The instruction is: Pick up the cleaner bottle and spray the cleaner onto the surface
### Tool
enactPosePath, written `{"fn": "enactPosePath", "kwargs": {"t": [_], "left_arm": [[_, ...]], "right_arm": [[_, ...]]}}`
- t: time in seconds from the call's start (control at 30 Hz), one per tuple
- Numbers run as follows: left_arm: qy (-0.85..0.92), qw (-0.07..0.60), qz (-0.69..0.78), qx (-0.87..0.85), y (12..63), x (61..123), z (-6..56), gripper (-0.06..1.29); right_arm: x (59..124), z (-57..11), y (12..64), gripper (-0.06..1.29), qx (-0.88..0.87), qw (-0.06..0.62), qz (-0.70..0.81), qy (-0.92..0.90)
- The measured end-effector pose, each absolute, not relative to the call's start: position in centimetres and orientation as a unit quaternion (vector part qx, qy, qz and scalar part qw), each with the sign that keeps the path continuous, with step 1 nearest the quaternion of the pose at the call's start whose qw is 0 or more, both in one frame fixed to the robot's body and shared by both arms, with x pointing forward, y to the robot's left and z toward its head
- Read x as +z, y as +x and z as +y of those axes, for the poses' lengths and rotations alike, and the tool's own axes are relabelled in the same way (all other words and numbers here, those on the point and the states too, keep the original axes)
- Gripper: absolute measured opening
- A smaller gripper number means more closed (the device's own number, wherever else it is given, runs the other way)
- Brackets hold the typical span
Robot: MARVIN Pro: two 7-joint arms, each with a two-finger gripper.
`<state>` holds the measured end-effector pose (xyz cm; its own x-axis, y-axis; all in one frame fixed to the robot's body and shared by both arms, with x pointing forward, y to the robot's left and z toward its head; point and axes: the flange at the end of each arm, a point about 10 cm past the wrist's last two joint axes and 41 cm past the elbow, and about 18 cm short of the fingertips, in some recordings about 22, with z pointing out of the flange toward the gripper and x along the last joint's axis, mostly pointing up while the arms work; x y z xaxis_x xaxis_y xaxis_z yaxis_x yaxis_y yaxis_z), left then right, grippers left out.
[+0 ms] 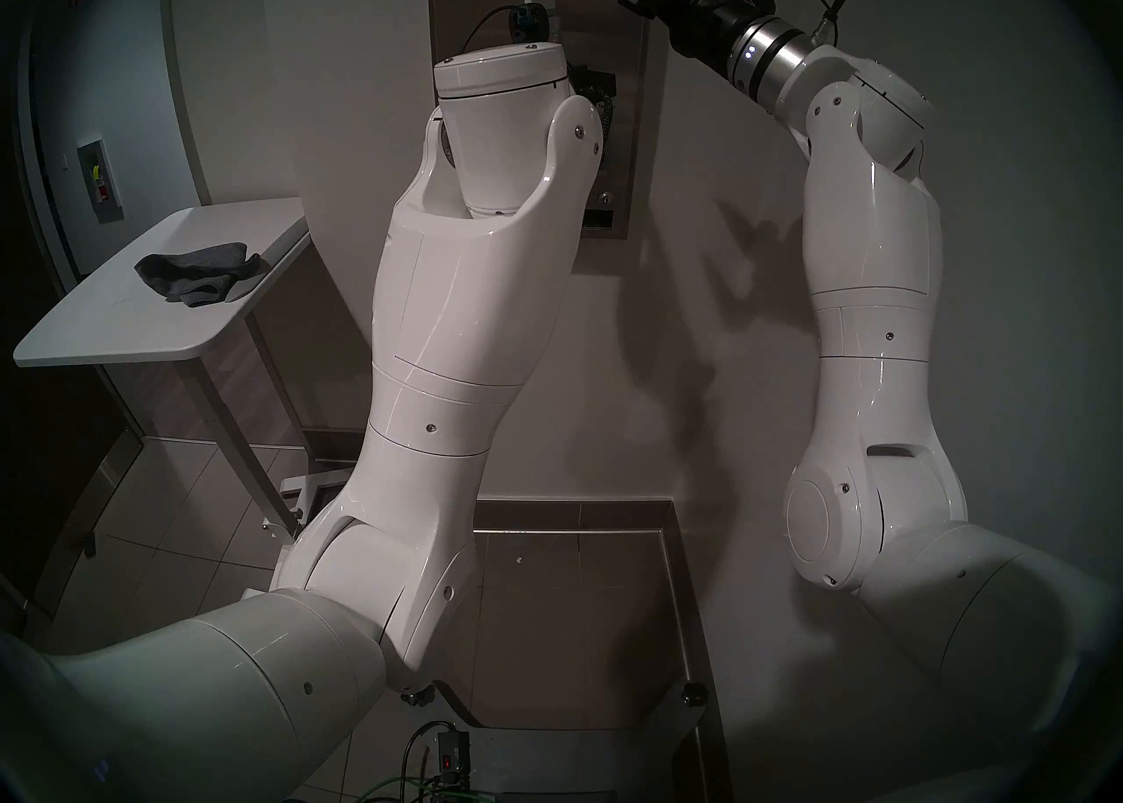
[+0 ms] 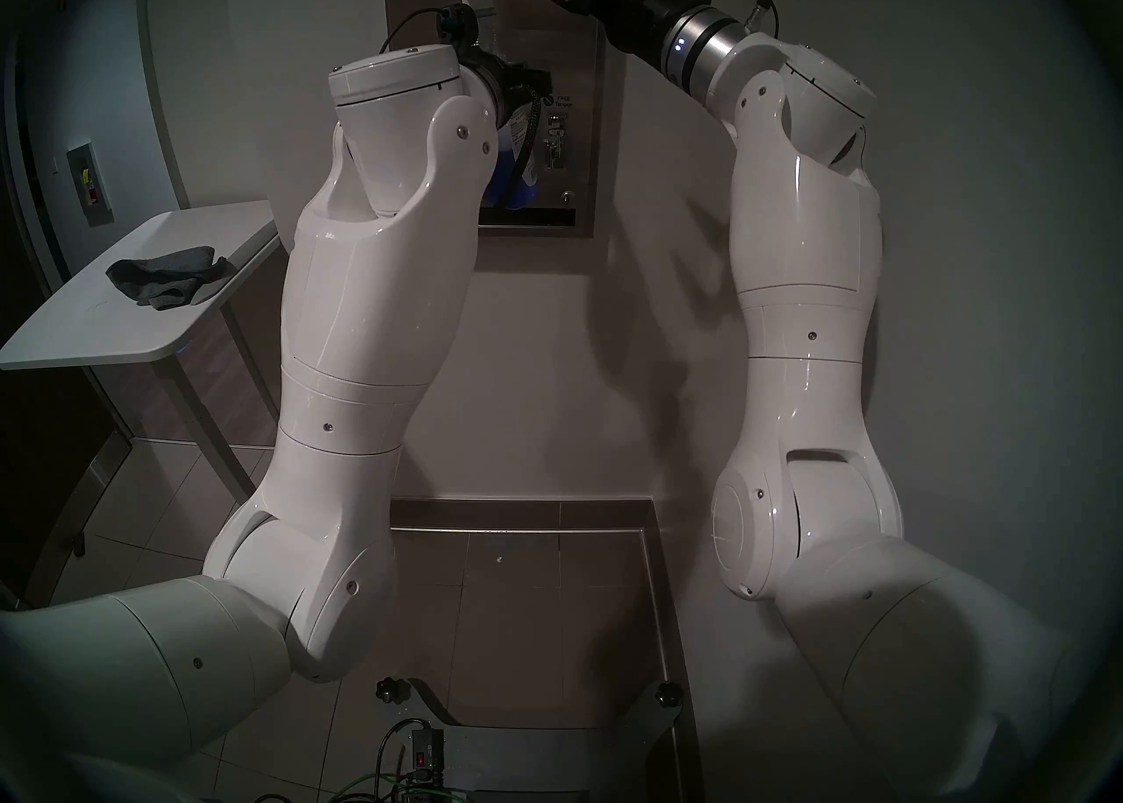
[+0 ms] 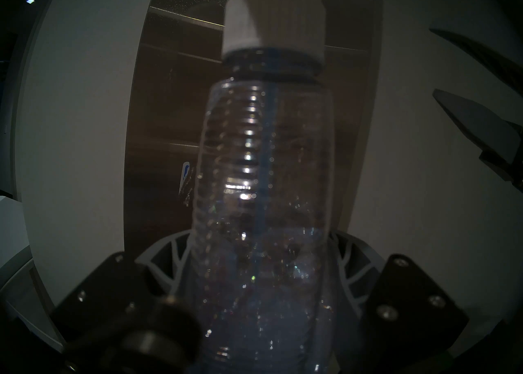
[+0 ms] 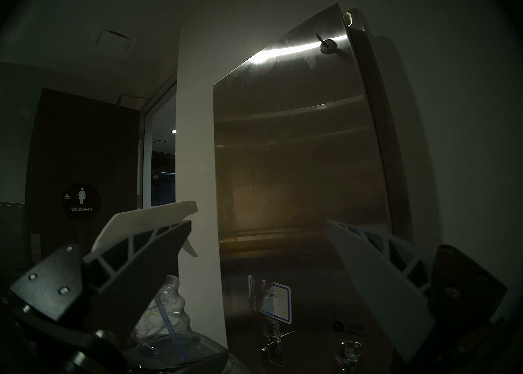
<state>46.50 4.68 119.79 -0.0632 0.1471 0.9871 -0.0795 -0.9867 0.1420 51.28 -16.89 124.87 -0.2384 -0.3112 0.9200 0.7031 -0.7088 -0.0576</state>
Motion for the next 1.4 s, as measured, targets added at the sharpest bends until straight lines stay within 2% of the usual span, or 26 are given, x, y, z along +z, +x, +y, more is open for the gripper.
{"fn": "enactPosePath", "kwargs": {"t": [0.57, 1.4], "left_arm": [[0.68, 0.078, 0.025, 0.728, 46.5, 119.8, 4.7, 0.67], [0.681, 0.077, 0.025, 0.728, 46.5, 119.8, 4.6, 0.67]], "right_arm": [[126.3, -14.6, 51.9, 1.23, -0.696, 0.382, -0.262, -0.548], [127.8, -16.8, 53.3, 1.23, -0.603, 0.421, -0.339, -0.587]]}}
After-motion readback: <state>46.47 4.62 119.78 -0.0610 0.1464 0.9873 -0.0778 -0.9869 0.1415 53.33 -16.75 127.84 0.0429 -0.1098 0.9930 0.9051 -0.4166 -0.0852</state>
